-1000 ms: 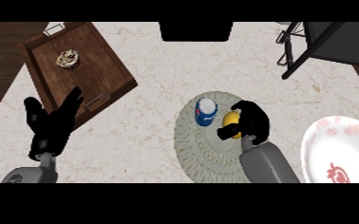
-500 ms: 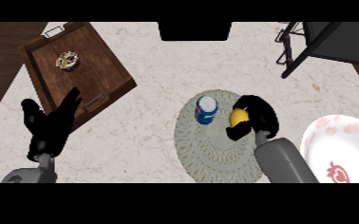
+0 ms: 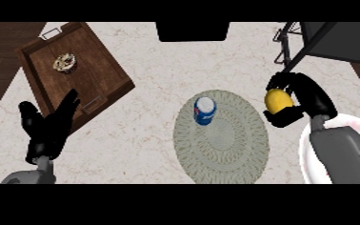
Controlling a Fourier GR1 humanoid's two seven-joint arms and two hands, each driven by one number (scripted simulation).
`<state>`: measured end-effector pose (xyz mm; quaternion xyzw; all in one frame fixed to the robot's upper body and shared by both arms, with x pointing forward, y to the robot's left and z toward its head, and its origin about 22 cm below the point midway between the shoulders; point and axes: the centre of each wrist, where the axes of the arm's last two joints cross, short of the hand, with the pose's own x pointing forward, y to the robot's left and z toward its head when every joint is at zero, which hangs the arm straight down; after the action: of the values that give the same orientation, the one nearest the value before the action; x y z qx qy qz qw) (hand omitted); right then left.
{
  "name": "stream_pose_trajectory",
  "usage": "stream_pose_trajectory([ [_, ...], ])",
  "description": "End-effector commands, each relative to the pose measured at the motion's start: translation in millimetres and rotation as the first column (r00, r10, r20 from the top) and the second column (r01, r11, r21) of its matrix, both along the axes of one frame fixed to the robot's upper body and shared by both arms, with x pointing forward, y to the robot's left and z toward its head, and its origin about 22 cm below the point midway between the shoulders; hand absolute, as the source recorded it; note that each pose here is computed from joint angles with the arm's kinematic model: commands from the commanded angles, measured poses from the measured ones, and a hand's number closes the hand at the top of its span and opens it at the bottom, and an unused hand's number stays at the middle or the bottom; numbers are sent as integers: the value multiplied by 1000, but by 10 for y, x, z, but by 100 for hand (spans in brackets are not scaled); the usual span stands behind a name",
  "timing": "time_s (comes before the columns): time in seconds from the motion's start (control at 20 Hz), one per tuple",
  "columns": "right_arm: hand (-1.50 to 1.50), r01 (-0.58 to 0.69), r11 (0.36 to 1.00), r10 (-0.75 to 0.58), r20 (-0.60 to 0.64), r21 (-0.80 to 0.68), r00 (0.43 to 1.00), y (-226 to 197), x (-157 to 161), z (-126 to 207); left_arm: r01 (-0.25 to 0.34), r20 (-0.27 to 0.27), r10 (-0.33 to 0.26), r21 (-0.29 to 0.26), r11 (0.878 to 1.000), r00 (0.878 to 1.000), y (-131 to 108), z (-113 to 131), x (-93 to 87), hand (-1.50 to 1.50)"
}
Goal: Pick the lemon from the placemat and place it in the tiered shelf
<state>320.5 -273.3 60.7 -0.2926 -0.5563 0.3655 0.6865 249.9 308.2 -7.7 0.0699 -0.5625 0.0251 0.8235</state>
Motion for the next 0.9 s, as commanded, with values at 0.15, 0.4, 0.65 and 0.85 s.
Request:
stream_pose_trajectory([
  [0.15,150,55,998,-52,292,-2,955,-156,-291,826,-22,-98,17,-53,998,995,66,-254,-174,0],
  [0.4,150,143,990,-137,376,10,917,-332,-476,1668,-8,-80,6,-24,1000,997,-140,-302,-92,0],
  [0.65,150,237,970,-236,415,50,879,-611,-562,2238,14,-83,-18,-40,999,996,-148,-237,-169,0],
  [0.85,150,283,954,-296,423,95,856,-827,-457,2601,16,-83,-20,-41,999,996,-77,-177,-56,0],
])
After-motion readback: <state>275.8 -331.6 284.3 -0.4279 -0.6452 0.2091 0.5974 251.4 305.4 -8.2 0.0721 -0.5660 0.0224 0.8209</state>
